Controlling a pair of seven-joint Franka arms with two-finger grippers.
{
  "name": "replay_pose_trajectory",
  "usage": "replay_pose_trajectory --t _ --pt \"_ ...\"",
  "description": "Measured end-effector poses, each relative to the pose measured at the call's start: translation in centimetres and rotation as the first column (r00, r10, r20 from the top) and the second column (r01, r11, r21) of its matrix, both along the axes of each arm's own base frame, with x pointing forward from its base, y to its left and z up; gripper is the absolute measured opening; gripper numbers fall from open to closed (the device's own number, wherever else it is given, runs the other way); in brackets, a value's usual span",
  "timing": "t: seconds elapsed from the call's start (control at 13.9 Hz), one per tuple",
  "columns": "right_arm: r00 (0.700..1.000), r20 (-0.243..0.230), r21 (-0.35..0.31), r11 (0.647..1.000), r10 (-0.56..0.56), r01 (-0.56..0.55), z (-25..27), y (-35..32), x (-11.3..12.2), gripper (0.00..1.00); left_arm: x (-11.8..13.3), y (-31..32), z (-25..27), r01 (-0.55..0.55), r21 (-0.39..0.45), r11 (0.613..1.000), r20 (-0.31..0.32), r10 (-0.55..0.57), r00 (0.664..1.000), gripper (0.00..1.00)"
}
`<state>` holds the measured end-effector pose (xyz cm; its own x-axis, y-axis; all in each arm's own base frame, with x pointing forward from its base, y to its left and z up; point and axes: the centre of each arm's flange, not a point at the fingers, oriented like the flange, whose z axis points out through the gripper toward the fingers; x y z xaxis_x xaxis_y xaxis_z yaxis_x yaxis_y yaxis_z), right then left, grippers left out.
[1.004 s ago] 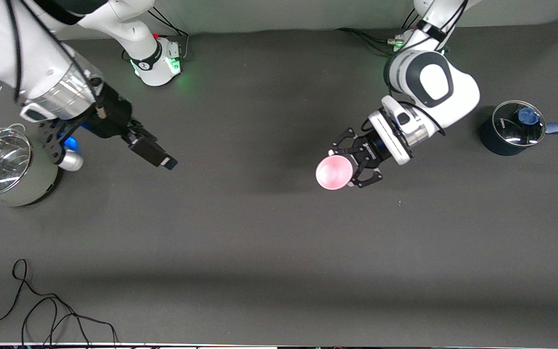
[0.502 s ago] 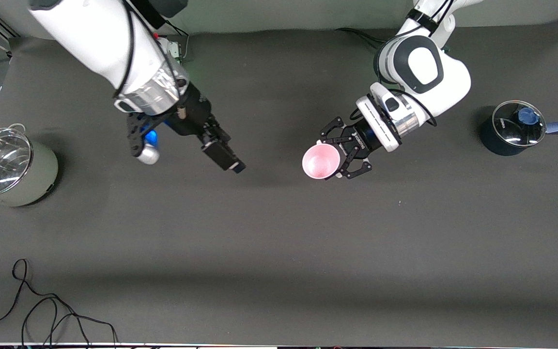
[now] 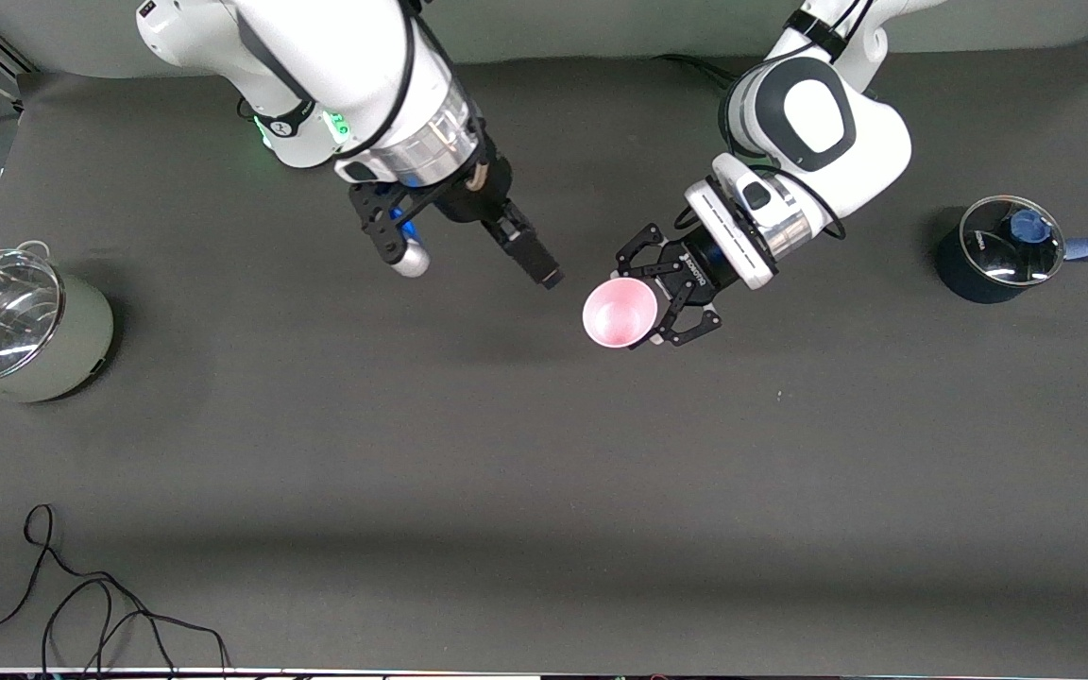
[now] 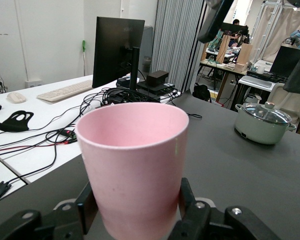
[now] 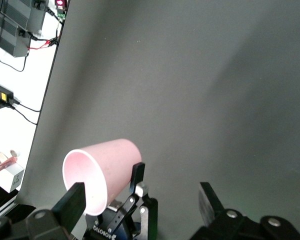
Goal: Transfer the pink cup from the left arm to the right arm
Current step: 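Bring the right gripper to the cup held by the left gripper, then close the right gripper on the cup while the left gripper opens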
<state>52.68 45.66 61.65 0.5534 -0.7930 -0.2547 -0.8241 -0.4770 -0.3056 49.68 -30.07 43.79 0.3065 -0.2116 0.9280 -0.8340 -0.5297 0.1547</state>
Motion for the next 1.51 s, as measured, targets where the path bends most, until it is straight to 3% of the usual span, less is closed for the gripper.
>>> replay_pose_trajectory --t 0.36,0.93,1.0,1.15,1.36,1.51 --pt "0.998 0.028 -0.094 0.994 0.062 -0.059 -3.5 4.3 -1.4 1.00 -0.3 -0.5 0.0 0.001 0.000 1.000 -0.004 -0.001 1.000 0.68" --pt "0.998 0.032 -0.105 0.993 0.056 -0.052 -6.8 5.8 0.1 0.99 -0.3 -0.3 -0.1 -0.008 0.003 1.000 -0.007 0.008 1.000 0.68" --pt "0.998 0.033 -0.104 0.993 0.055 -0.051 -7.0 5.8 0.2 0.92 -0.3 -0.3 -0.1 -0.008 0.002 1.000 -0.008 0.008 1.000 0.68" --pt "0.998 0.035 -0.103 0.993 0.055 -0.051 -6.9 5.8 0.2 0.87 -0.3 -0.3 -0.1 -0.008 0.002 1.000 -0.008 0.008 1.000 0.68" --pt "0.998 0.048 -0.096 0.994 0.052 -0.047 -6.6 5.9 0.4 0.50 -0.4 -0.5 -0.2 -0.004 0.002 1.000 -0.009 0.004 1.000 0.68" --pt "0.997 0.057 -0.095 0.994 0.056 -0.050 -6.5 5.9 0.6 0.31 -0.5 -0.6 -0.2 0.000 0.002 1.000 -0.009 0.000 1.000 0.68"
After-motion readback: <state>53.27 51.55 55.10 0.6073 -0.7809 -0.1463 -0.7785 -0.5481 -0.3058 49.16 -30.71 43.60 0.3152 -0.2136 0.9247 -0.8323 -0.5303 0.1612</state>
